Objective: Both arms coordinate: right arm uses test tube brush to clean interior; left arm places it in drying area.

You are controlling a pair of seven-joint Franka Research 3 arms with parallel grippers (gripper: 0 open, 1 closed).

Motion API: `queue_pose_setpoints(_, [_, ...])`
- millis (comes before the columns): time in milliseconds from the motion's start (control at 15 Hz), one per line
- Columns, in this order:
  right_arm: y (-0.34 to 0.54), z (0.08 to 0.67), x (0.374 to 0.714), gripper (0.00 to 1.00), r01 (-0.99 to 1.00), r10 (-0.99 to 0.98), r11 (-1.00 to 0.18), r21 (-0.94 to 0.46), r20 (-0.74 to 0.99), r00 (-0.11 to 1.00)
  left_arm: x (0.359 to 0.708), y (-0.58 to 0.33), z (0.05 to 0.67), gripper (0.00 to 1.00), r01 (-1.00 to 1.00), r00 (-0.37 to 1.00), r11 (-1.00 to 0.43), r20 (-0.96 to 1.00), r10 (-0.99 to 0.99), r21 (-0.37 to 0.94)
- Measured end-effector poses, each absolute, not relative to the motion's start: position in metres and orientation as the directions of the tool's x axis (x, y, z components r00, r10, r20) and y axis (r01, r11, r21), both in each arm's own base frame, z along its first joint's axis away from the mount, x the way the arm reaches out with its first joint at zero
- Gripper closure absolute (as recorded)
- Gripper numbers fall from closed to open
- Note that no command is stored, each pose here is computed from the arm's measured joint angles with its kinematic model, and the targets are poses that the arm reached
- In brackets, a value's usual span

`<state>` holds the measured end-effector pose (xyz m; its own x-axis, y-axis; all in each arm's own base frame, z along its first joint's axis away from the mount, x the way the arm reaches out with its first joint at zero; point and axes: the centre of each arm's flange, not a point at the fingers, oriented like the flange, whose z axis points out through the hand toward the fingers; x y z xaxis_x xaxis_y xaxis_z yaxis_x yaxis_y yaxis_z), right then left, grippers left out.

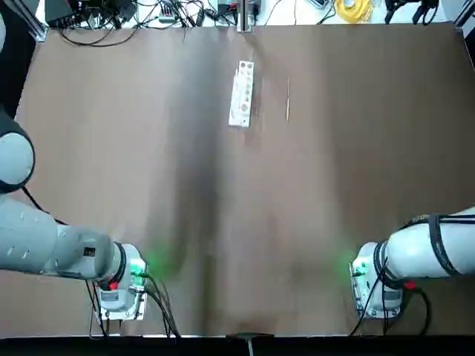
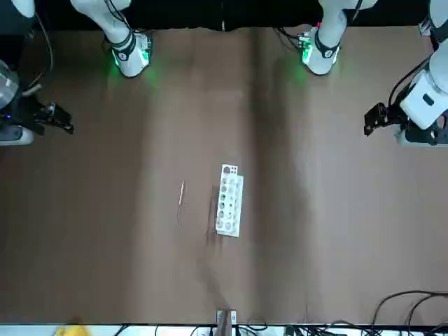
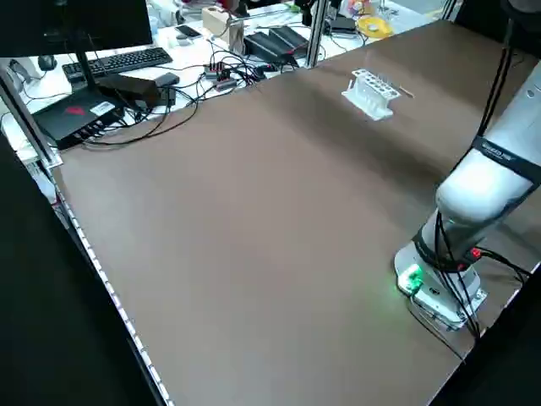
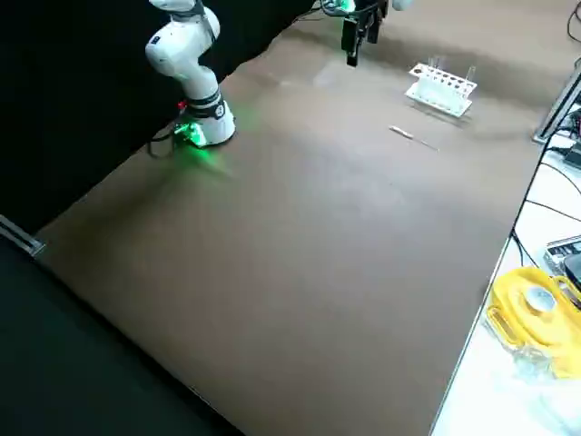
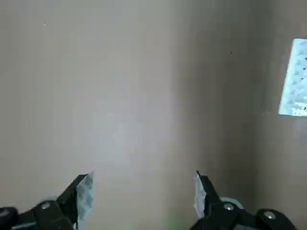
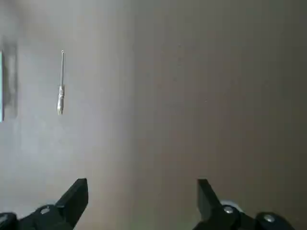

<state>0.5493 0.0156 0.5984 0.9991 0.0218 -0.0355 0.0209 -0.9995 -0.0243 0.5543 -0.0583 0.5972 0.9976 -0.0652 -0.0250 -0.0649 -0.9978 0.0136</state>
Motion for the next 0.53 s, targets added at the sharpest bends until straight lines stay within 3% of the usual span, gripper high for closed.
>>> queue_pose_setpoints(533, [-0.001, 0.606, 0.55, 0.0, 0.029, 0.029, -0.999, -0.028, -0.016, 0.999, 0.555, -0.057, 0.594, 0.0, -0.071, 0.997, -0.997, -0.028, -0.071, 0.014])
